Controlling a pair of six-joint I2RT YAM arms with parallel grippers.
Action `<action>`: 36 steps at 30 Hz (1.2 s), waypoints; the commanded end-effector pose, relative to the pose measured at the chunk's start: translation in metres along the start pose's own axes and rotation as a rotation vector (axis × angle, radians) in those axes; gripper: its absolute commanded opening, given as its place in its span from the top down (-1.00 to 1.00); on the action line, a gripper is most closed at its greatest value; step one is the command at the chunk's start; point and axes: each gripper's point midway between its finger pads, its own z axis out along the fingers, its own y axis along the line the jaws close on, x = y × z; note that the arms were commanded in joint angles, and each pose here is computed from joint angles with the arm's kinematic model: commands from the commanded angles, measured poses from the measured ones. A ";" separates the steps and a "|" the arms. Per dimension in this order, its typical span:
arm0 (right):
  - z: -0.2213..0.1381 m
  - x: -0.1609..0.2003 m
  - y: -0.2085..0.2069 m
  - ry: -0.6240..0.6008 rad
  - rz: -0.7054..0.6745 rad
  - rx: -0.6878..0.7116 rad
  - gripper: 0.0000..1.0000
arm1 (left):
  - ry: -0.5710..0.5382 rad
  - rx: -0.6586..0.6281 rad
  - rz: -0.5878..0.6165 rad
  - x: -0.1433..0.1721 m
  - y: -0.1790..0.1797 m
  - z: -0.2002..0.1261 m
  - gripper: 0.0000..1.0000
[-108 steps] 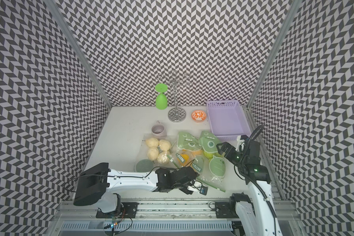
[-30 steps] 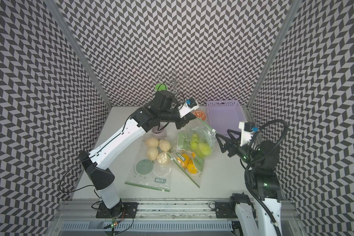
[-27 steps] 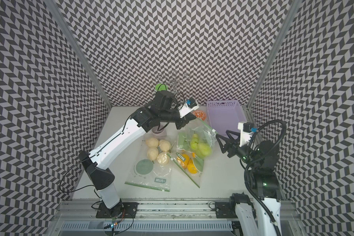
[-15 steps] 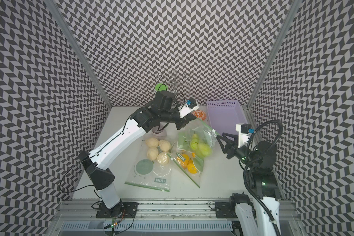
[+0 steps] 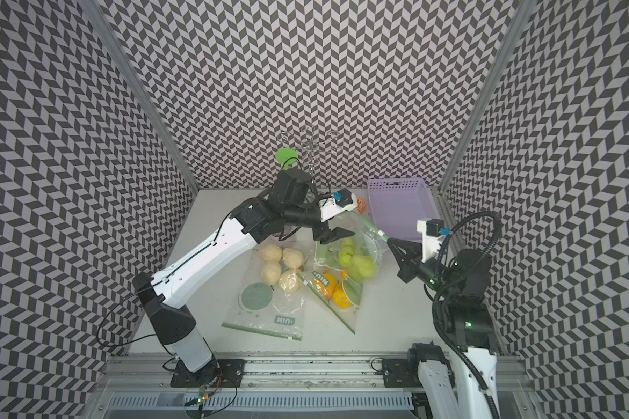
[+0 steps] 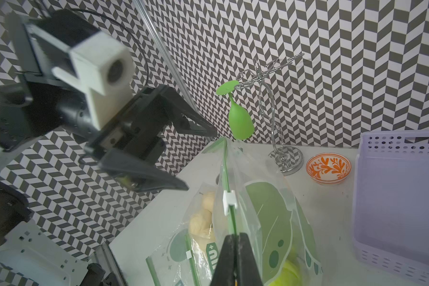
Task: Open the zip-top bag and take out the pear
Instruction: Pick up the zipper food storage bag at the center of the board, then unzip the zipper on the zipper food storage bag.
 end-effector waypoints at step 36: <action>-0.018 -0.006 0.025 -0.073 -0.255 0.029 1.00 | -0.039 0.224 0.178 -0.040 -0.061 0.033 -0.09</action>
